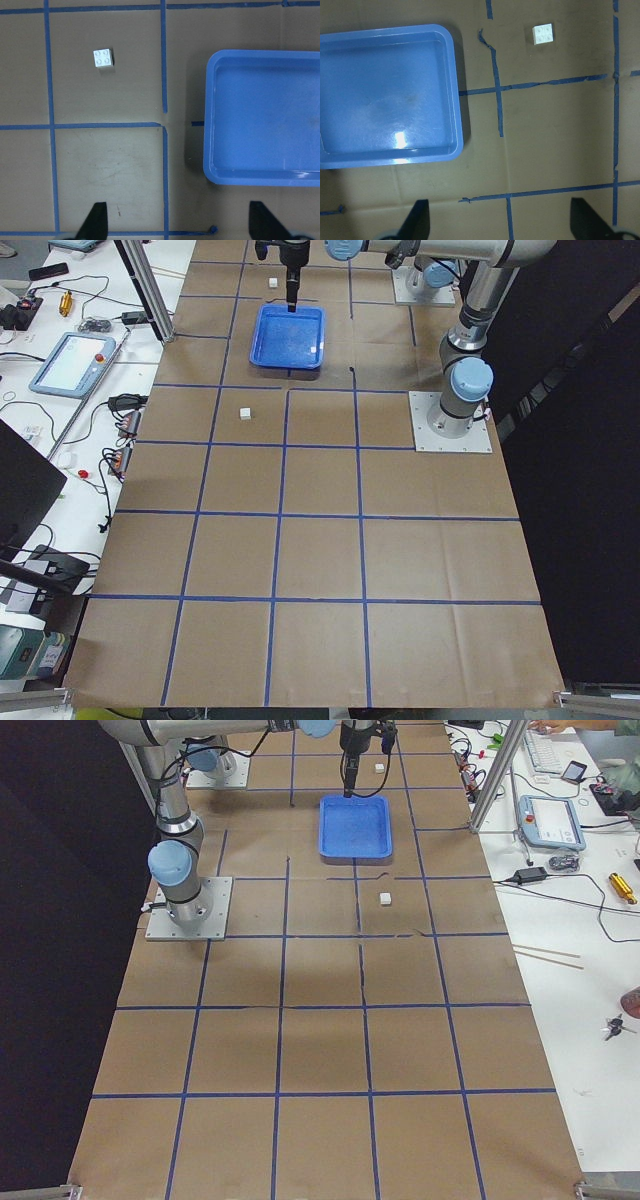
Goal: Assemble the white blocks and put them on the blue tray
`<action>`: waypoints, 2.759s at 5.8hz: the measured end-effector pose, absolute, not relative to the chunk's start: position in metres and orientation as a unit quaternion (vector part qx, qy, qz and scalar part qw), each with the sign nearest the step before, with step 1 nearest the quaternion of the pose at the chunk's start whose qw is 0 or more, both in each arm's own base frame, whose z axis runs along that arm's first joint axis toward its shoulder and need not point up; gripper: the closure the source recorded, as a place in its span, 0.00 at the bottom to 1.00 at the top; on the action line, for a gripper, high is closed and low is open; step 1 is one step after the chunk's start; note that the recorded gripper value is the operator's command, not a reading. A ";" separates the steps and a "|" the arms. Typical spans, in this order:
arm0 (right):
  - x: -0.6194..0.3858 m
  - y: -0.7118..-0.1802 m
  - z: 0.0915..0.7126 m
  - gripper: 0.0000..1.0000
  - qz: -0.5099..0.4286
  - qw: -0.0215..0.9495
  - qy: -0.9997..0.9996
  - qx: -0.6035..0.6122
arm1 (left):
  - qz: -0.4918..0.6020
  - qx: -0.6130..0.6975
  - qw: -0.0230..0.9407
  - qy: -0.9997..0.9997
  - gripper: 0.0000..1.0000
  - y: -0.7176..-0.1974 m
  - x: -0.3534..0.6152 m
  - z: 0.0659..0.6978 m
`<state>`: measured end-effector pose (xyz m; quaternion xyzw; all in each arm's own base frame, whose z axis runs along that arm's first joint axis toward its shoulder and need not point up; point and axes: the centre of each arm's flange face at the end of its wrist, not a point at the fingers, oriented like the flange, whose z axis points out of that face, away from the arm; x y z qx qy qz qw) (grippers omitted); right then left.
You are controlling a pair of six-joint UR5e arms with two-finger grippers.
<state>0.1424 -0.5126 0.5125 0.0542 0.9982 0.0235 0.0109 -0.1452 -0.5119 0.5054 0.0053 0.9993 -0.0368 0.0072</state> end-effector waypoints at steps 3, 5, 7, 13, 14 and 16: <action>0.141 -0.513 0.512 0.00 0.024 0.011 0.998 0.054 | -0.037 0.020 0.008 0.999 0.01 -0.513 -0.144 0.505; 0.140 -0.512 0.510 0.00 0.032 0.011 0.998 0.059 | -0.036 0.078 0.010 0.996 0.01 -0.519 -0.141 0.495; 0.137 -0.514 0.511 0.00 0.034 0.012 0.998 0.055 | -0.026 0.147 0.010 0.989 0.02 -0.540 -0.114 0.463; 0.072 -0.551 0.484 0.00 0.021 0.032 0.891 -0.453 | -0.026 0.533 0.002 0.846 0.04 -0.648 0.008 0.304; 0.038 -0.569 0.475 0.00 0.006 0.026 0.852 -0.524 | -0.035 0.590 0.014 0.807 0.06 -0.662 0.020 0.281; -0.007 -0.603 0.449 0.00 -0.004 0.029 0.768 -0.640 | -0.074 0.643 0.001 0.763 0.08 -0.685 0.032 0.235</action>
